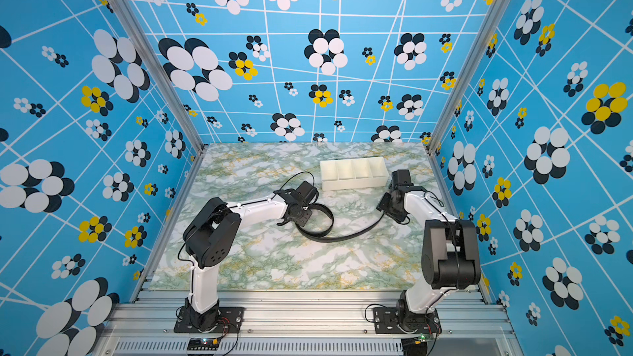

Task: Place the belts into the storage roll
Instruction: Roll the belt at the center of the board.

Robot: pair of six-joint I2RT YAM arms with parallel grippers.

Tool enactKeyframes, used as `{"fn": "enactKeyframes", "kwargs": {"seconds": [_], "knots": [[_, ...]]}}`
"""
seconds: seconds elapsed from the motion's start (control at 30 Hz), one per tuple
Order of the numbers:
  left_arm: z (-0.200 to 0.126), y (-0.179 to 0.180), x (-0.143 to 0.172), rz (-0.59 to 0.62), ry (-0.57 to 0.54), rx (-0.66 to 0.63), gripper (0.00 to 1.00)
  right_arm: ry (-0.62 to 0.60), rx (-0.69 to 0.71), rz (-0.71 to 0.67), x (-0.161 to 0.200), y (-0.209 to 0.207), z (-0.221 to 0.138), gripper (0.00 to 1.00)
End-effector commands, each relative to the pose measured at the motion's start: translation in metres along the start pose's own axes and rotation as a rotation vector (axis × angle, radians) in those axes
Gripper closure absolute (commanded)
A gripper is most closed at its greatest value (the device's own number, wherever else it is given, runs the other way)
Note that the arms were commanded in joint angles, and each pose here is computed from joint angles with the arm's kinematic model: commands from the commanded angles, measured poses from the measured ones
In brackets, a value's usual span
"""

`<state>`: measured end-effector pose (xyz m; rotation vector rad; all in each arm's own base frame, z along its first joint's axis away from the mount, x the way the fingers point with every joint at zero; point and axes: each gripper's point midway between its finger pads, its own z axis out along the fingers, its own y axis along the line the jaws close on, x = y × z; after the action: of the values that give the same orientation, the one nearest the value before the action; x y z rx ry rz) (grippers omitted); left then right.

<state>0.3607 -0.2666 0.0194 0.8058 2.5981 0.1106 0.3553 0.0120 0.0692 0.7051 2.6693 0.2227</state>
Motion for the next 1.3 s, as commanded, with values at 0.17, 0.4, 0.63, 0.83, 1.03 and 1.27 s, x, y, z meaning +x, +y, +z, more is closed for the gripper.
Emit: {"fn": "enactKeyframes", "kwargs": {"seconds": [0.17,0.4,0.63,0.83,1.03,1.27], "knots": [[0.02,-0.044,0.053,0.151,0.164,0.095,0.89,-0.028,-0.129,0.042,0.064,0.006,-0.05,0.39],[0.015,-0.07,0.051,0.188,0.145,0.151,0.89,0.066,-0.27,0.105,0.128,0.027,-0.04,0.4],[0.008,-0.098,0.052,0.242,0.121,0.202,0.89,0.09,-0.343,0.087,0.13,0.049,-0.025,0.39],[0.002,-0.116,0.049,0.28,0.097,0.244,0.89,0.121,-0.404,0.045,0.128,0.072,-0.012,0.39],[0.004,-0.126,0.044,0.293,0.099,0.271,0.89,0.146,-0.432,-0.008,0.135,0.083,-0.004,0.39],[0.009,-0.132,0.033,0.32,0.096,0.281,0.89,0.143,-0.442,-0.09,0.142,0.092,-0.008,0.39]]}}
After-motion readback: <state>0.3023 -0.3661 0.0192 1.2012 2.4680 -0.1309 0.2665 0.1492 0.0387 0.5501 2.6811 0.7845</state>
